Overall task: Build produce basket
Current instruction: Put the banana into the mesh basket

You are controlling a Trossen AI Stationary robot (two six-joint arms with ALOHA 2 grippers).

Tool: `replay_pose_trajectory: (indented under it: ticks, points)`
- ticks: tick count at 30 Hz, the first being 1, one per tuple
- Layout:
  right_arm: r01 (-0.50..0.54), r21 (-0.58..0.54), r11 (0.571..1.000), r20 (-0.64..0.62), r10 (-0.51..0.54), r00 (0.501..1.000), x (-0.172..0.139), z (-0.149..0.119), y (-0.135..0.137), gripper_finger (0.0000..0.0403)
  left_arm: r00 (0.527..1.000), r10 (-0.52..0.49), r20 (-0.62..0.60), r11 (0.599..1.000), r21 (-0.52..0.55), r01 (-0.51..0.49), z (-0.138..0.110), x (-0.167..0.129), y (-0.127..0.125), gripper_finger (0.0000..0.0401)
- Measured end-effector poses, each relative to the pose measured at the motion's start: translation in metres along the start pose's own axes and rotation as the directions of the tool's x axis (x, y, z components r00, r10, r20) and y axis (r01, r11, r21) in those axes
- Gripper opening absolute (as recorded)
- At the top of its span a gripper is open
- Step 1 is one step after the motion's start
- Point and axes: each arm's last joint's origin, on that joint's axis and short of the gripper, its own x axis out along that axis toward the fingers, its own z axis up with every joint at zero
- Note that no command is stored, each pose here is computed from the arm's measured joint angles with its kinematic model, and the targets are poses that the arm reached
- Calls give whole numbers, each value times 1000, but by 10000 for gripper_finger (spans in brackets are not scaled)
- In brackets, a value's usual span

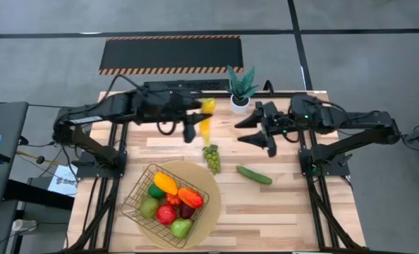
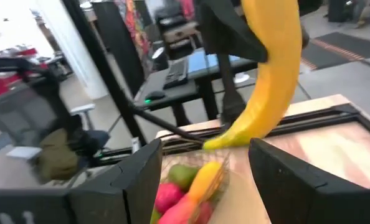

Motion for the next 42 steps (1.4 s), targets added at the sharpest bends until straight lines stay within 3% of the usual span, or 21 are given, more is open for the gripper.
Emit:
replay_pose_trajectory:
  ticks: [5, 8, 10, 14, 17, 22, 29, 32, 37, 42]
  points:
    - [-55, 8, 998, -44, 55, 998, -19, -2, 17, 260, 964, -23, -263, 1000, -16, 19, -24, -36, -5, 114]
    - [-74, 28, 997, -68, 76, 995, -29, -4, 23, 260, 881, -67, -468, 998, -13, 69, -45, -49, -22, 114]
    - [-77, 29, 997, -76, 79, 994, -34, -4, 25, 260, 802, -114, -587, 989, 10, 148, -59, -59, -38, 114]
    - [-69, 31, 997, -75, 71, 995, -37, -4, 25, 260, 692, -135, -709, 957, 88, 277, -78, -65, -76, 122]
    - [-40, 30, 999, -73, 42, 996, -37, -4, 22, 260, 650, -144, -746, 893, 185, 410, -89, -62, -103, 134]
    - [-14, 26, 1000, -65, 15, 998, -37, -2, 17, 260, 558, -98, -824, 729, 322, 604, -117, -43, -145, 149]
    - [5, 23, 1000, -62, -3, 998, -37, -1, 14, 260, 397, -61, -916, 520, 310, 796, -155, -9, -180, 153]
    - [9, 24, 1000, -61, -7, 998, -37, -1, 13, 260, 367, -46, -929, 443, 310, 841, -164, 0, -187, 153]
    - [8, 24, 1000, -61, -7, 998, -37, -1, 13, 260, 377, -22, -926, 373, 342, 862, -165, 3, -186, 152]
    - [12, 25, 1000, -76, -11, 997, -37, -3, 13, 260, 278, 47, -959, 348, 277, 896, -168, -6, -178, 135]
